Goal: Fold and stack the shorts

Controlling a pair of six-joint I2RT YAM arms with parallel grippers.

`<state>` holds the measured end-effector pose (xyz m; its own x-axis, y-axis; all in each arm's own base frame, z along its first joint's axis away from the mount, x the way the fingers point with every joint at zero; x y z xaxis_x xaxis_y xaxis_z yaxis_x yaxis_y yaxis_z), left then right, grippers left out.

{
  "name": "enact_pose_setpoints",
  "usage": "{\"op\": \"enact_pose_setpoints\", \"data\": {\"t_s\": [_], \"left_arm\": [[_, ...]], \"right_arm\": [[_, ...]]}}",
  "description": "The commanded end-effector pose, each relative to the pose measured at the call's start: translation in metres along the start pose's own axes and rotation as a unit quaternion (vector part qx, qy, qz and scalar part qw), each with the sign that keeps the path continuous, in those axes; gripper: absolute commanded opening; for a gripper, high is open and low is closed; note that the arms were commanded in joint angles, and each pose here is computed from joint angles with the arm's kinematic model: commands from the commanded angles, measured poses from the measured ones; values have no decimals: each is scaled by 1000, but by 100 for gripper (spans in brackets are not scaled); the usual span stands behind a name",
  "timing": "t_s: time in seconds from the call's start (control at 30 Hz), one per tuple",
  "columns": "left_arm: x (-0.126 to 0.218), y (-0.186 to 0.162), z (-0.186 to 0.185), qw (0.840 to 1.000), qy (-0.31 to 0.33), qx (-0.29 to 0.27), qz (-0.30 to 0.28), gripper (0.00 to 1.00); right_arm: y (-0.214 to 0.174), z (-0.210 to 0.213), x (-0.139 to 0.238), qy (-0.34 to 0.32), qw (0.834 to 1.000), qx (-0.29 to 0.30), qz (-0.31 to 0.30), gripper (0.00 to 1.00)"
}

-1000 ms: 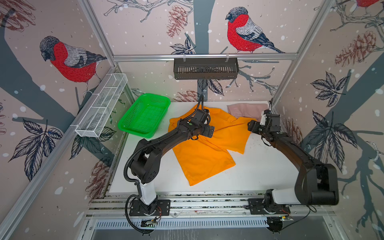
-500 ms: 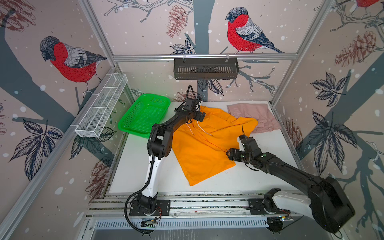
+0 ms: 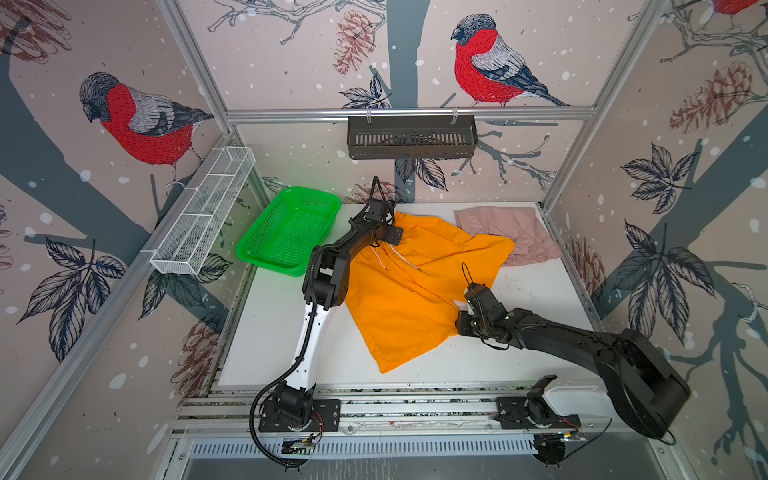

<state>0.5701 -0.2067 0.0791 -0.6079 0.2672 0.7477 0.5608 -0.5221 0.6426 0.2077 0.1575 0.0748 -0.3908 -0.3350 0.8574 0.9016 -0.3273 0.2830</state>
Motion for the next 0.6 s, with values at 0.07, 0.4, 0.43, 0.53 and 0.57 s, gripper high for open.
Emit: {"op": "enact_pose_setpoints", "data": {"t_s": [0.07, 0.4, 0.43, 0.53, 0.57], "left_arm": [[15, -28, 41, 992, 88, 50, 72, 97], [60, -68, 75, 976, 137, 115, 123, 97], [62, -70, 75, 976, 140, 116, 123, 97], [69, -75, 75, 974, 140, 126, 124, 97], [72, -77, 75, 974, 141, 128, 126, 97]], "right_arm": [[14, -15, 6, -43, 999, -8, -16, 7], [106, -29, 5, -70, 993, -13, -93, 6], [117, -29, 2, -74, 993, -8, -95, 6], [146, -28, -8, -87, 991, 11, -97, 6], [153, -29, -11, -89, 992, 13, -93, 8]]}}
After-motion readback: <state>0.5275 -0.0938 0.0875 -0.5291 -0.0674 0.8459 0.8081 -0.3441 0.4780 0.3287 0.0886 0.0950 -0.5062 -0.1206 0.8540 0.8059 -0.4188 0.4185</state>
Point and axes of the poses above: each gripper's point midway between its finger pads, its own x axis back along the fingers, its own z axis along the line the jaws close on, y = z × x, the point moved 6 cm from there along x, back along the fingers, and after that the axes turned 15 degrees about -x, right-handed, at the moved point
